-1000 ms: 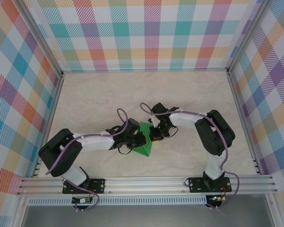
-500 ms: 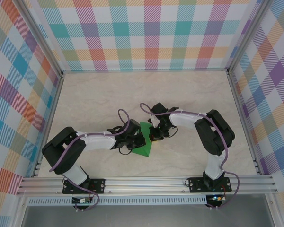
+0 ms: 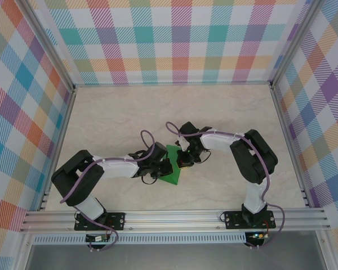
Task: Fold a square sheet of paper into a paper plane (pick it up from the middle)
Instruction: Fold the triangle a second time at the center of the table.
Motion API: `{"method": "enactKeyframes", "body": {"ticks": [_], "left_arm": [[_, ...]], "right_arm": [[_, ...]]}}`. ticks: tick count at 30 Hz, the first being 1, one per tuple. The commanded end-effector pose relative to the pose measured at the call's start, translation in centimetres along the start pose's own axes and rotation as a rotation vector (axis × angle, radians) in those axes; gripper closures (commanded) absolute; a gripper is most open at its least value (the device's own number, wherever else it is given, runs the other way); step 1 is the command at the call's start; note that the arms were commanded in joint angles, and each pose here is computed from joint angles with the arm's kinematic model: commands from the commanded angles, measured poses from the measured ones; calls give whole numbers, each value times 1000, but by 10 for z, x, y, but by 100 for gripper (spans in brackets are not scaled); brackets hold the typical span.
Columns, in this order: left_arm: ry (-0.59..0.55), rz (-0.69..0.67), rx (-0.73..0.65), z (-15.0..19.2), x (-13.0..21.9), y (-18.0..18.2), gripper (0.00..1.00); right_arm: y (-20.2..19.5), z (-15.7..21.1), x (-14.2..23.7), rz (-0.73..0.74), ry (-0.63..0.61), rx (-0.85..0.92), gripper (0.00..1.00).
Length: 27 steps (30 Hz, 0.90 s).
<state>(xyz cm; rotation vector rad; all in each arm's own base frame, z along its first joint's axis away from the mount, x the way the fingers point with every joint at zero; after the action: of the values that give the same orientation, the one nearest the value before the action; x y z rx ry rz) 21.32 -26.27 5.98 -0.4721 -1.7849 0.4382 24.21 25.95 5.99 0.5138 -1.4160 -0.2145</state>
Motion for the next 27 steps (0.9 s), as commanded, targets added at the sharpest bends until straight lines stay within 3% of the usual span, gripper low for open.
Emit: {"method": "enactKeyframes", "body": {"ticks": [1,27], "left_arm": [[20,-28,-18,5,-3,1,91],[-37,29,-76,-5,13,-14,91]], "right_arm": [[-2,0,3,16,5,10,96],[1,6,13,6,-8,15,96]]}}
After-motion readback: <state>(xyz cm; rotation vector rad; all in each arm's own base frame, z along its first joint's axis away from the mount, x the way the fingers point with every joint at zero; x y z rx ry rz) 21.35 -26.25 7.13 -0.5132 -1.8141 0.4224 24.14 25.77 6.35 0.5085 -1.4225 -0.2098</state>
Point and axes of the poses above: each hand's point on the last joint's axis, 136 mm out from that joint toward the fingers, its own x axis back along the fingers, its own y axis along the line the jaws close on, z = x × y, the point moved 5 cm from there along x, back along the fingers, and after that the axes turned 8 degrees about -x, right-handed, at the moved point
